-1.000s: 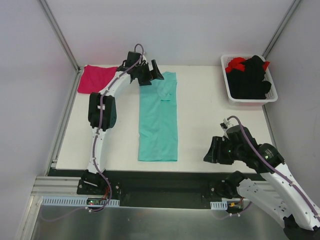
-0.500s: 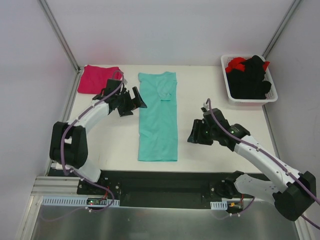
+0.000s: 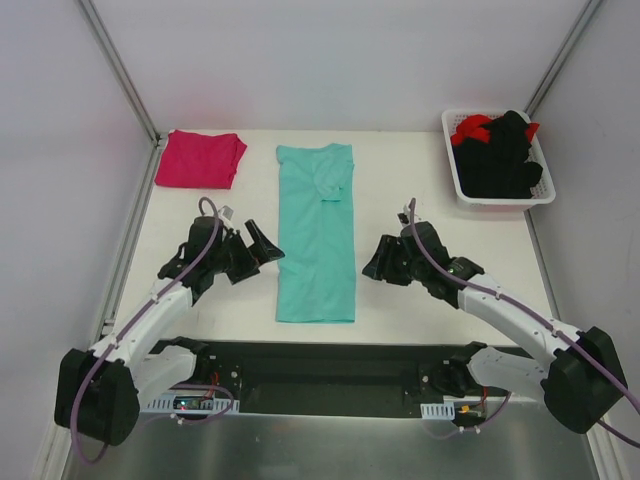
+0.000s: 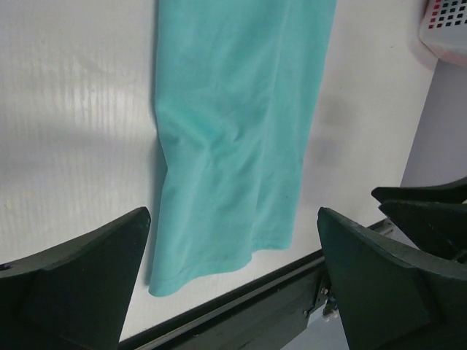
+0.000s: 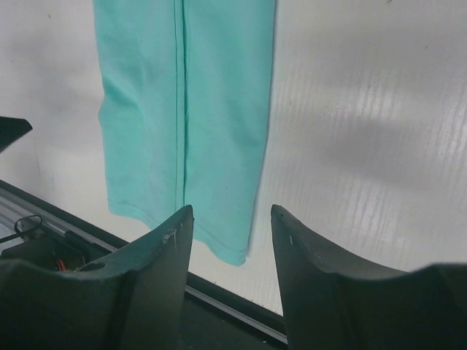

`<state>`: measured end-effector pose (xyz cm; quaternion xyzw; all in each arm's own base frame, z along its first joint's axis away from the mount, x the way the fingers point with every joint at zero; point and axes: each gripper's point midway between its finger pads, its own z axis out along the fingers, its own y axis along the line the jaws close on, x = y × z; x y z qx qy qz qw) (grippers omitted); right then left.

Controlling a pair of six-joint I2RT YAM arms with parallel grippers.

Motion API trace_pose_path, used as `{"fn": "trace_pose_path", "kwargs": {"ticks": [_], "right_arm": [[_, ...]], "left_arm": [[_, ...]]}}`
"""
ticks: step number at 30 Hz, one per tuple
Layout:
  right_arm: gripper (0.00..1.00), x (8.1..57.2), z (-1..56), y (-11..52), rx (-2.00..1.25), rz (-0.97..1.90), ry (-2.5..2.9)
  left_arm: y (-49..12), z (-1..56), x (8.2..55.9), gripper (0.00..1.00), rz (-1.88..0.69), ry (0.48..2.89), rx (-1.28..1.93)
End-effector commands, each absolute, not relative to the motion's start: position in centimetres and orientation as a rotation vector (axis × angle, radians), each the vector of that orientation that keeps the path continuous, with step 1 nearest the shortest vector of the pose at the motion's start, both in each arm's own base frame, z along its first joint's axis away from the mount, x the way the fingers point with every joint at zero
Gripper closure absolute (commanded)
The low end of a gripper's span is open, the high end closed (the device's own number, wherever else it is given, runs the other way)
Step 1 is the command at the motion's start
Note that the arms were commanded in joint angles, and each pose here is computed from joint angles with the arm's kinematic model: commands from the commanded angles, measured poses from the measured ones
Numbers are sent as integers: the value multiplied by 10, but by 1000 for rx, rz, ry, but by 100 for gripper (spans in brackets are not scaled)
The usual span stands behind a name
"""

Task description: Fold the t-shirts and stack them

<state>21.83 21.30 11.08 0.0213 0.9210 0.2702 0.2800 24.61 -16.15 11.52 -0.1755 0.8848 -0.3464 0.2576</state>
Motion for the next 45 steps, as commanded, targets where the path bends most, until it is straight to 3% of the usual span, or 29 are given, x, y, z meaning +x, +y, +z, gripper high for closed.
{"fn": "trace_pose_path", "kwargs": {"ticks": [1, 9, 20, 25, 34, 45], "right_arm": [[50, 231, 122, 227, 142, 835, 2374], [50, 223, 109, 222, 213, 850, 2388], [50, 203, 93, 222, 216, 842, 2435], [50, 201, 89, 225, 213, 835, 2452], [49, 200, 83, 228, 215, 829, 2471], [49, 196, 79, 234, 264, 903, 2446]], "left_arm": [[-173, 108, 224, 1, -996, 2396, -528], [-187, 76, 192, 6, -923, 2472, -557], [-179, 51, 171, 20, -921, 2497, -644], [-181, 45, 164, 34, -918, 2510, -656], [-183, 36, 158, 39, -880, 2534, -676], [-186, 23, 150, 68, -871, 2554, -691]]}}
